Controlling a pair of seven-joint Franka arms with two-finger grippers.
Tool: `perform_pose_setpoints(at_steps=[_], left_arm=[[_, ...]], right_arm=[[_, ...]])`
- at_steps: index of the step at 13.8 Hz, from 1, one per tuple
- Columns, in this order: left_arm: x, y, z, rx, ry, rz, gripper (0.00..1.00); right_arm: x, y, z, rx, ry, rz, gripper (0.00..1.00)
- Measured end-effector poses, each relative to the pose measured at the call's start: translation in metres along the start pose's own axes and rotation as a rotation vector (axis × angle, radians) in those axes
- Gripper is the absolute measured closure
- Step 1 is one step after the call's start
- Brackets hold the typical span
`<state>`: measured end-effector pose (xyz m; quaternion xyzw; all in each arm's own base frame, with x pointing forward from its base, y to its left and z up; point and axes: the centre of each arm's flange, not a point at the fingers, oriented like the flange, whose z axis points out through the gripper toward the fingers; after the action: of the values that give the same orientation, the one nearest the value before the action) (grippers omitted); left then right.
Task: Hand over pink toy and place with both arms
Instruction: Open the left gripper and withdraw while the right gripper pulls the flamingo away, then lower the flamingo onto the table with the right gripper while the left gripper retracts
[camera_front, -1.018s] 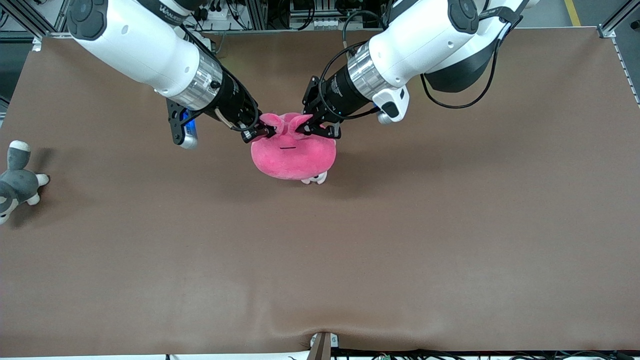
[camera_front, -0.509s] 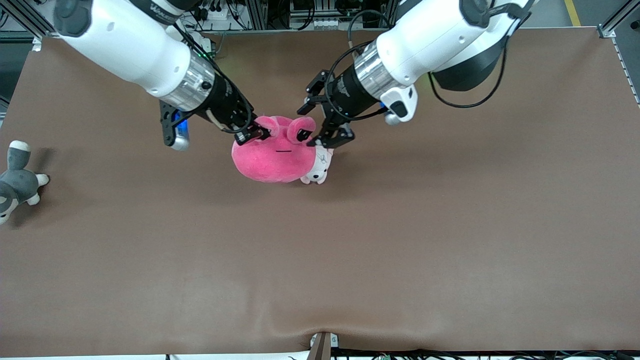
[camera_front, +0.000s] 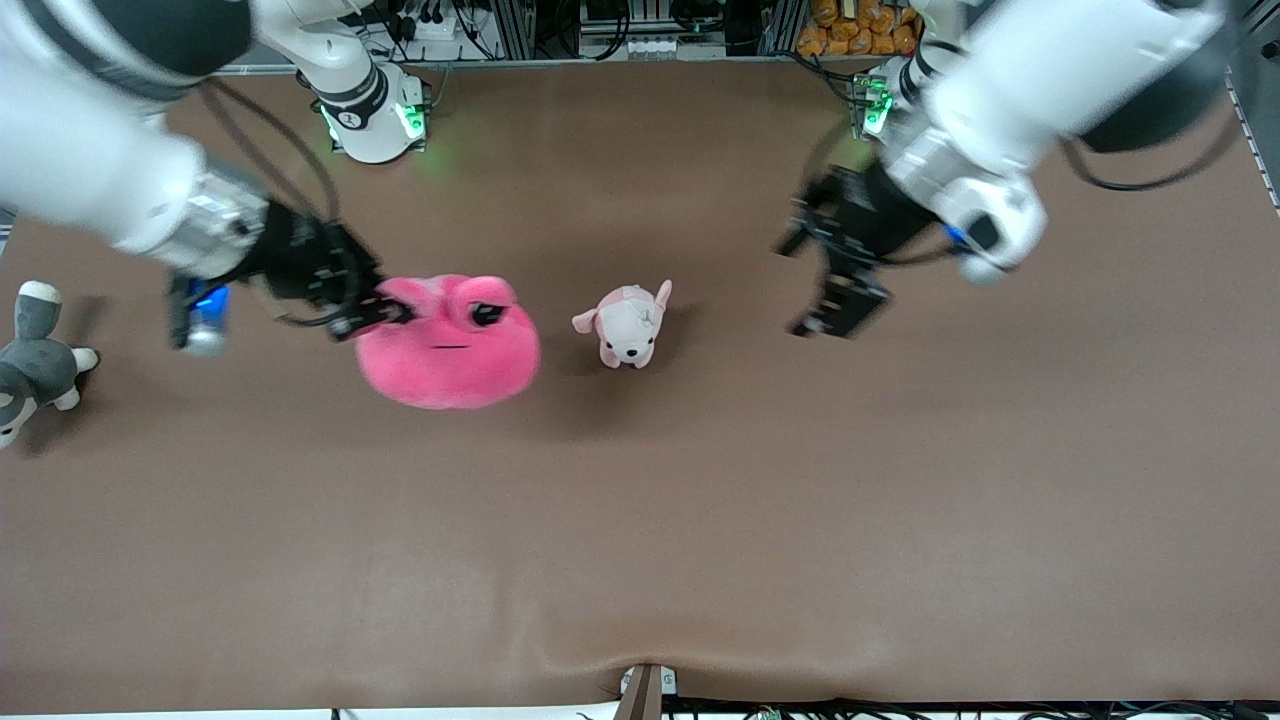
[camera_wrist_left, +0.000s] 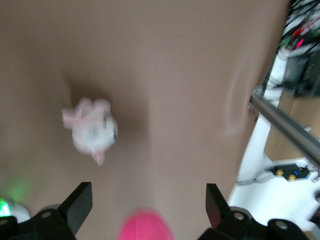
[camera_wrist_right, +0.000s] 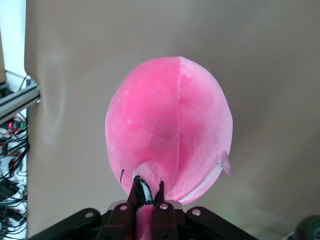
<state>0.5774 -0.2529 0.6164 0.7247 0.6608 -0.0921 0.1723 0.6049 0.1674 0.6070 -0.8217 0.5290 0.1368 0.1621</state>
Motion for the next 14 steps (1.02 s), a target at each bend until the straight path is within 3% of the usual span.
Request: perform_pose_setpoints(at_steps=[2,4,6,9,11,14], left_arm=[[0.064,0.014,-0.011,0.019,0.072,0.131,0.00],[0.106,0.015,-0.016,0.085,0.139,0.320,0.00],[0.145,0.011,-0.021,0.181,0.149,0.542,0.00],[0.213,0.012,-0.040,0.265,0.202,0.854,0.00],[0.233,0.011,-0.048,0.335,0.256,1.027,0.00],[0.227,0.009,-0.053,0.390,0.277,1.157,0.00]], right_arm=[[0.063,0.018,-0.015,-0.034,-0.013,-0.034,0.87],[0.127,0.038,-0.013,-0.076,-0.043,-0.030,0.87],[0.188,0.056,0.005,-0.114,-0.085,-0.027,0.87],[0.252,0.082,0.042,-0.158,-0.149,-0.021,0.87],[0.279,0.095,0.063,-0.180,-0.182,-0.001,0.87],[0.303,0.109,0.086,-0.206,-0.215,0.045,0.87]])
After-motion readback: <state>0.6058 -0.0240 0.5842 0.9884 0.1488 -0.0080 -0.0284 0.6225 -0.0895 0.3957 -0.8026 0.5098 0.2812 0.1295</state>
